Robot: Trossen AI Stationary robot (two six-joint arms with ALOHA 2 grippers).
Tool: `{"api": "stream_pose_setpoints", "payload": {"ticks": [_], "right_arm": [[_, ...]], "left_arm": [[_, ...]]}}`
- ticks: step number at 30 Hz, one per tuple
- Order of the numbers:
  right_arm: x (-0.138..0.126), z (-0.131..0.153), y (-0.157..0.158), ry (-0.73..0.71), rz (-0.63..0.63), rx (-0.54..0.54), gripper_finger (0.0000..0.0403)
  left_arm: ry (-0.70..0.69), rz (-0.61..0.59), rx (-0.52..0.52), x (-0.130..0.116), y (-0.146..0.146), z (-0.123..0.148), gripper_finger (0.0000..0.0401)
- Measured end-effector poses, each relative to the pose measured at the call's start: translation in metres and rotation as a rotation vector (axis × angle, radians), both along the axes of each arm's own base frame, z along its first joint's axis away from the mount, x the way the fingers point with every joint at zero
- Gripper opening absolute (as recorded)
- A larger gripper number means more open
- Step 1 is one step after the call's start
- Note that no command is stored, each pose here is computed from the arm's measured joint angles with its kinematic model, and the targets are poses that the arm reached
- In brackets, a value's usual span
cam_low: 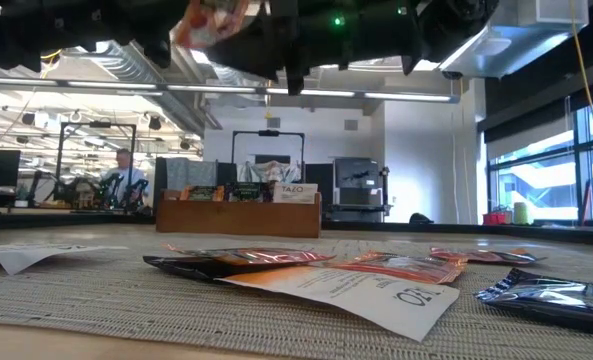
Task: Pick & Place Tea
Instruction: Put the orange tea bag into the left section of the wooden organizer
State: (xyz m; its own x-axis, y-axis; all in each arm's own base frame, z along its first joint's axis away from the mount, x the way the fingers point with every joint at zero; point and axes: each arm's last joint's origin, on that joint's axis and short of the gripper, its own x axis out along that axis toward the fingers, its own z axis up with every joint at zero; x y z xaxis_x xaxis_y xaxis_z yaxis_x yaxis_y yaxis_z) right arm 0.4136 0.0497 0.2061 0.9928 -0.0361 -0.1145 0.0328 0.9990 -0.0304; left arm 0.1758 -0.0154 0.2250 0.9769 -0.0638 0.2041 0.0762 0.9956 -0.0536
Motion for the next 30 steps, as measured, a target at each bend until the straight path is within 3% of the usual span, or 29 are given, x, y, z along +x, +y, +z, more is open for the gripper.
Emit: {"api": "stream_pose_setpoints", "payload": {"ticks": [7,15,22,30], "right_arm": [[-0.001,-0.004,0.0,0.042,-0.006,0.04,0.001],[-0.004,-0.019,-0.001,0.192,-0.026,0.085,0.001],[-0.004,-0.019,-0.002,0.194,-0.026,0.085,0.001],[-0.004,-0.018,-0.002,0.188,-0.026,0.085,0.001]], "left_arm": [[0.046,0.008,0.002,0.001,0.0,-0.004,0.0097],[0.055,0.002,0.008,0.0,0.0,-0.005,0.0118],[0.158,0.0,-0.002,0.001,0.0,-0.015,0.0133],[0.176,0.017,-0.031,0.002,0.004,-0.016,0.0188]]}}
